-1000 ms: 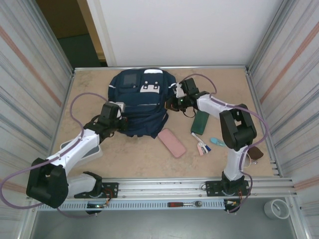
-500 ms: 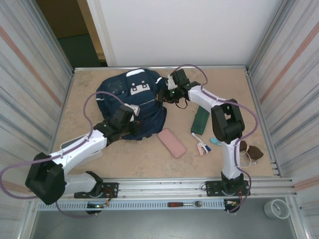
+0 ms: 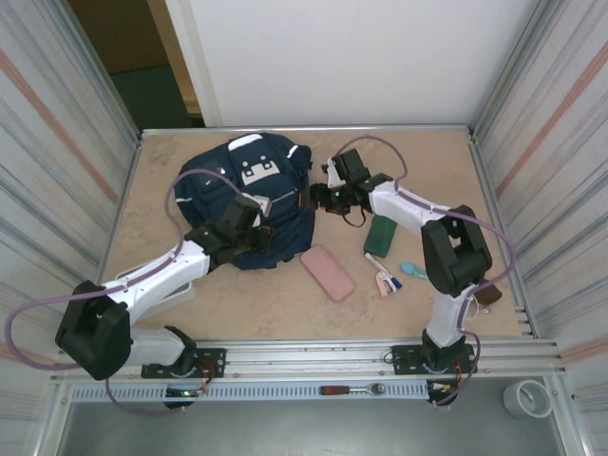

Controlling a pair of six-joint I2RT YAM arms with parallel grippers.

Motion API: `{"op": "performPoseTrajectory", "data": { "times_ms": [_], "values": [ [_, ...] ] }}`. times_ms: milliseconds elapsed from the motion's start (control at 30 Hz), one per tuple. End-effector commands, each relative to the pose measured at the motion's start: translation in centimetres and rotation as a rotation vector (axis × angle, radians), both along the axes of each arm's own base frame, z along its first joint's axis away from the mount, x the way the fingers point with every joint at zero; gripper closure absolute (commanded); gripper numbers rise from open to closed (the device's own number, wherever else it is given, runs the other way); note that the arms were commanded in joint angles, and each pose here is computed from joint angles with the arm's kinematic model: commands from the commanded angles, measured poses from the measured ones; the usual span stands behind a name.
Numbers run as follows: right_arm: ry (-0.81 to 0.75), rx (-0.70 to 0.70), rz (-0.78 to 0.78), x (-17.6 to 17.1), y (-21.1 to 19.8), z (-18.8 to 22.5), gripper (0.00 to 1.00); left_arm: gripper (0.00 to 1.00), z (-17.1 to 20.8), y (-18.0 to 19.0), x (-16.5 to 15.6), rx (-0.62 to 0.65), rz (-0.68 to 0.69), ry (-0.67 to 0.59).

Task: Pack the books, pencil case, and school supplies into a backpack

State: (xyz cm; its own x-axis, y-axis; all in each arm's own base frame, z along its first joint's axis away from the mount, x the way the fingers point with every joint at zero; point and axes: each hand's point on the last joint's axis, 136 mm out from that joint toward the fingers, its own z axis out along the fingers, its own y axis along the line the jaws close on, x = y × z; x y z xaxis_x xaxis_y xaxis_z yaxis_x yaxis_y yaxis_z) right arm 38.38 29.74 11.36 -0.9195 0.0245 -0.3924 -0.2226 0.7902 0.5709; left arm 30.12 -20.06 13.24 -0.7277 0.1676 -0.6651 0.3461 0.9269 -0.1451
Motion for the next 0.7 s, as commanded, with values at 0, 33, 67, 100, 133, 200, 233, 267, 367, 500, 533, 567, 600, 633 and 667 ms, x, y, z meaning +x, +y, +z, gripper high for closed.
{"op": "performPoseTrajectory", "data": {
  "times_ms": [0,33,67,100,133,200,233,267,367,500,533,567,600,633,667],
  "values": [
    [-0.004,0.048,0.003,-1.8,2.0,-0.3,0.28,1.0,2.3,-0.9,1.6,-0.043,-0.005,-0.076],
    [0.003,0.045,0.012,-2.2,2.5,-0.9,0.27,1.0,2.2,-0.8,1.6,-0.041,-0.003,-0.074],
    [0.009,0.043,0.021,-2.5,3.0,-1.3,0.27,1.0,2.1,-0.8,1.6,-0.041,-0.003,-0.074],
    [0.013,0.046,0.033,-2.6,3.5,-1.7,0.27,1.0,2.0,-0.8,1.6,-0.038,-0.003,-0.071],
    [0.016,0.049,0.039,-2.6,3.8,-1.8,0.27,1.0,1.8,-0.7,1.5,-0.035,-0.004,-0.069],
    [0.006,0.047,0.038,-2.2,3.9,-1.8,0.27,1.0,1.3,-0.3,1.4,-0.023,0.002,-0.062],
    [-0.002,0.032,0.031,-2.0,3.7,-2.0,0.32,1.0,1.0,0.0,1.3,-0.019,0.007,-0.056],
    [-0.008,0.017,0.026,-1.8,3.4,-2.2,0.39,1.0,0.8,0.3,1.3,-0.017,0.012,-0.052],
    [-0.009,-0.02,0.009,-1.2,2.2,-2.7,0.65,1.0,0.3,1.6,1.1,-0.014,0.039,-0.042],
    [-0.004,-0.039,-0.027,-0.3,0.0,-3.2,0.89,1.0,0.0,3.5,1.0,-0.015,0.078,-0.036],
    [-0.005,-0.038,-0.038,0.0,-0.5,-3.1,0.92,1.0,0.0,3.9,1.0,-0.014,0.085,-0.035],
    [-0.008,-0.036,-0.049,0.3,-1.1,-2.9,0.95,1.0,0.0,4.4,1.0,-0.012,0.095,-0.036],
    [-0.011,-0.033,-0.059,0.6,-1.6,-2.7,0.97,1.0,0.0,5.0,1.0,-0.009,0.107,-0.036],
    [-0.018,-0.029,-0.065,0.9,-1.9,-2.3,0.99,1.0,0.0,5.5,1.0,-0.006,0.118,-0.035],
    [-0.026,-0.028,-0.071,1.2,-2.2,-1.9,1.0,1.0,0.0,6.0,1.0,-0.004,0.128,-0.035]
  ]
}}
